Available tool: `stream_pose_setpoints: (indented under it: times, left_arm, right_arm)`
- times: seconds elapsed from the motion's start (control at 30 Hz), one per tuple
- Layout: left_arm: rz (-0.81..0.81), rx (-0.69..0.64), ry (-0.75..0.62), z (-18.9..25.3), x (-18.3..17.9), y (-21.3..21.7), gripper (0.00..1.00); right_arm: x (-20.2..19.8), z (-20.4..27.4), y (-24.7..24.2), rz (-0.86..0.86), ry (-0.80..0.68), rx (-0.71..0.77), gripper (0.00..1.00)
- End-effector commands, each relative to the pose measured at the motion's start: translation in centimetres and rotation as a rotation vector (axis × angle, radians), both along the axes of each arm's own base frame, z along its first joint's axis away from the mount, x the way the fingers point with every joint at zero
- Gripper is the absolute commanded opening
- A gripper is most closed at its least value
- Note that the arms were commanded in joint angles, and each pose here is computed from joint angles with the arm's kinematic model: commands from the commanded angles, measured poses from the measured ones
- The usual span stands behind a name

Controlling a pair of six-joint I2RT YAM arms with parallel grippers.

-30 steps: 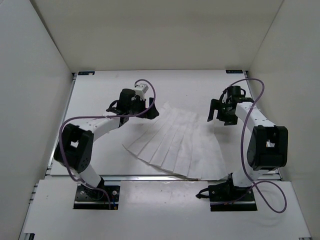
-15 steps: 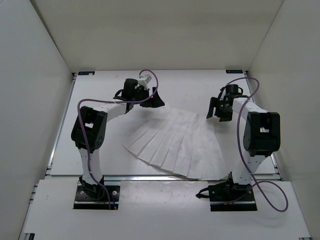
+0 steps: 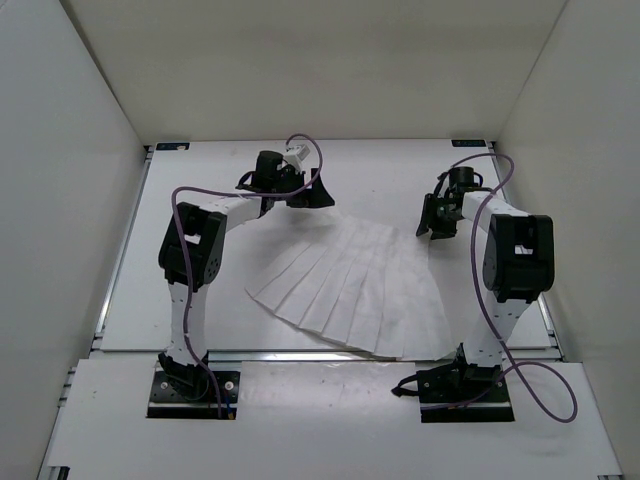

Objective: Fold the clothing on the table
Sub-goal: Flatten the skirt out

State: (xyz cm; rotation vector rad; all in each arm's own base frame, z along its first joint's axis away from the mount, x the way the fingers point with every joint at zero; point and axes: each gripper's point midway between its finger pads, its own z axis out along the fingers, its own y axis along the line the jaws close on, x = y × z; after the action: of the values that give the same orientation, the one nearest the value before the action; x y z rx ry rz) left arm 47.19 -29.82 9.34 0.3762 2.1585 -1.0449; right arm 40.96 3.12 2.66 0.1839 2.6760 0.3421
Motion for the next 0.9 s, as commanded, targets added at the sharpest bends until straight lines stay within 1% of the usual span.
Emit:
stream_pose_setpoints:
  times: [0.0,0.07,0.1,0.13,0.17,0.2,0.23,0.3,0.33,0.4,0.47,0.53,0.63,0.7,0.8,0.87]
  left_arm:
    - [-0.026,0.007,-0.028,1.3,0.6,-0.4,0.99]
    - [-0.022,0.014,-0.019,0.7,0.9,-0.3,0.99]
    - [-0.028,0.02,-0.019,0.6,0.7,-0.3,0.98]
    - [-0.022,0.022,-0.01,0.2,0.9,0.1,0.99]
    - [-0.028,0.022,0.007,-0.3,0.6,0.1,0.98]
    - [-0.019,0.026,0.005,-0.4,0.7,0.4,0.99]
    - [-0.023,0.026,0.007,-0.6,0.6,0.3,0.99]
    - [-0.018,0.035,-0.005,-0.7,1.2,0.5,0.99]
    - [-0.018,0.036,0.005,-1.1,1.2,0.4,0.99]
    - [-0.012,0.043,-0.021,-0.7,2.0,-0.2,0.99]
    - [-0.013,0.051,0.014,-1.8,1.9,-0.4,0.98]
    - [-0.009,0.061,0.015,-2.3,2.0,-0.5,0.99]
    - [0.01,0.078,0.026,-3.0,2.2,0.1,0.98]
    - [-0.009,0.079,0.059,-3.8,1.5,0.4,0.99]
    - [-0.014,0.081,0.073,-4.7,1.0,1.0,0.95]
    - [-0.024,0.071,0.091,-5.1,0.5,0.9,0.89]
  right_arm:
    - [0.2,0.3,0.3,0.015,0.001,0.005,0.42]
    - [0.6,0.6,0.7,0.022,-0.013,0.001,0.42]
    - [0.6,0.6,1.1,0.03,-0.003,0.008,0.39]
    - [0.5,0.2,1.2,0.022,0.014,0.02,0.34]
    - [0.4,0.5,1.7,0.034,0.011,0.04,0.24]
    - [0.5,0.2,2.0,0.034,0.018,0.045,0.16]
    - [0.4,0.4,2.2,0.036,0.014,0.05,0.1]
    - [0.5,0.6,2.4,0.036,0.013,0.07,0.03]
    - [0.4,0.8,3.7,0.06,0.015,0.086,0.0]
    - [0.3,1.2,4.3,0.078,0.009,0.105,0.0]
    - [0.4,2.1,4.8,0.095,-0.016,0.123,0.0]
    - [0.3,2.7,5.4,0.121,-0.032,0.156,0.0]
    - [0.5,3.2,5.3,0.125,-0.046,0.136,0.0]
    - [0.3,2.8,5.0,0.116,-0.028,0.131,0.0]
    - [0.2,2.7,4.6,0.12,-0.021,0.121,0.0]
    - [0.5,3.3,4.4,0.122,-0.041,0.127,0.0]
